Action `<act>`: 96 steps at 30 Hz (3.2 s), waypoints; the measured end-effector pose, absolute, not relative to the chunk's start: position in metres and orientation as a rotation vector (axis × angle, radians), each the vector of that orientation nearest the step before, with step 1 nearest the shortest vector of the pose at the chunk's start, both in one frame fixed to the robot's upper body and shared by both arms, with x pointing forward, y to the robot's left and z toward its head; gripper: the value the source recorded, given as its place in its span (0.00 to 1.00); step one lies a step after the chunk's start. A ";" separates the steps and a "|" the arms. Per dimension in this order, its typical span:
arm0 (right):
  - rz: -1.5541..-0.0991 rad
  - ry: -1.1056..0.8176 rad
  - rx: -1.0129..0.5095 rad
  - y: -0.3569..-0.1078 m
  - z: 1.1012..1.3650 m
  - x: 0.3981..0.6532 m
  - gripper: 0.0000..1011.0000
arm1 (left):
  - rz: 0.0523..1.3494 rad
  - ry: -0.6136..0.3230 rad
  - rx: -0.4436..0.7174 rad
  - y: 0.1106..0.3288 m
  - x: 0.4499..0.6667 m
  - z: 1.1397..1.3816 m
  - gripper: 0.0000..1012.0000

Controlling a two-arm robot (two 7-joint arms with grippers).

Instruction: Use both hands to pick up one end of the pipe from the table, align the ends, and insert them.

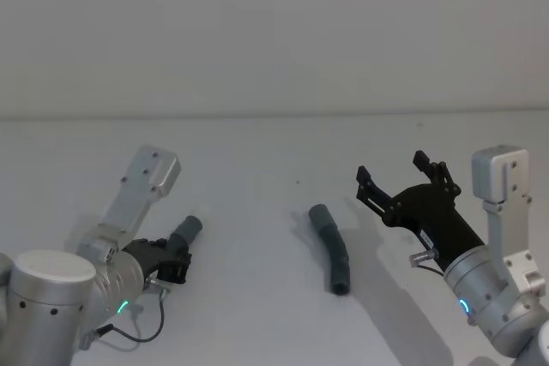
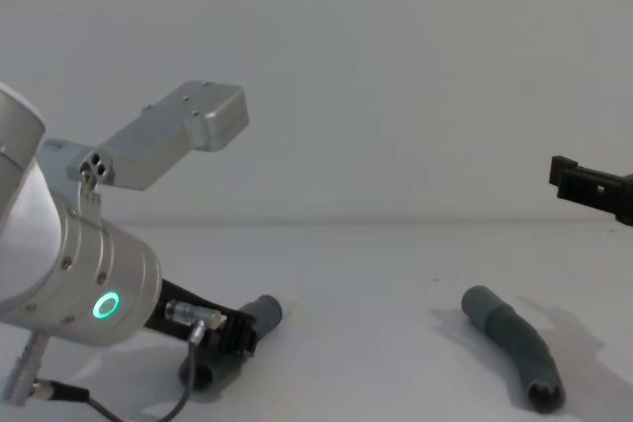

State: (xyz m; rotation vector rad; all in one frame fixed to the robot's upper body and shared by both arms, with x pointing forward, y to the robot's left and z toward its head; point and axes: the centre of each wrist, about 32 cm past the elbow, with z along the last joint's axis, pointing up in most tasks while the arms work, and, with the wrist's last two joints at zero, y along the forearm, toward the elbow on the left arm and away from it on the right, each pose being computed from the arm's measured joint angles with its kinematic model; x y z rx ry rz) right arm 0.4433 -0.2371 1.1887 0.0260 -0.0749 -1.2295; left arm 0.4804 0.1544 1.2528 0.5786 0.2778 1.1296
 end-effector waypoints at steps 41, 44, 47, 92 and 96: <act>-1.229 -0.075 0.026 -0.237 1.189 0.443 0.99 | 0.786 -0.054 0.405 0.174 0.522 1.295 0.29; -1.229 -0.075 0.026 -0.237 1.189 0.443 0.99 | 0.754 -0.120 0.391 0.182 0.524 1.297 0.29; -1.230 -0.075 0.026 -0.237 1.189 0.443 0.99 | 0.738 -0.160 0.381 0.187 0.524 1.297 0.29; -1.229 -0.075 0.026 -0.237 1.189 0.443 0.99 | 0.597 -0.655 0.161 0.263 0.536 1.255 0.29; -1.229 -0.075 0.026 -0.237 1.189 0.443 0.99 | 0.557 -0.671 0.141 0.266 0.541 1.253 0.29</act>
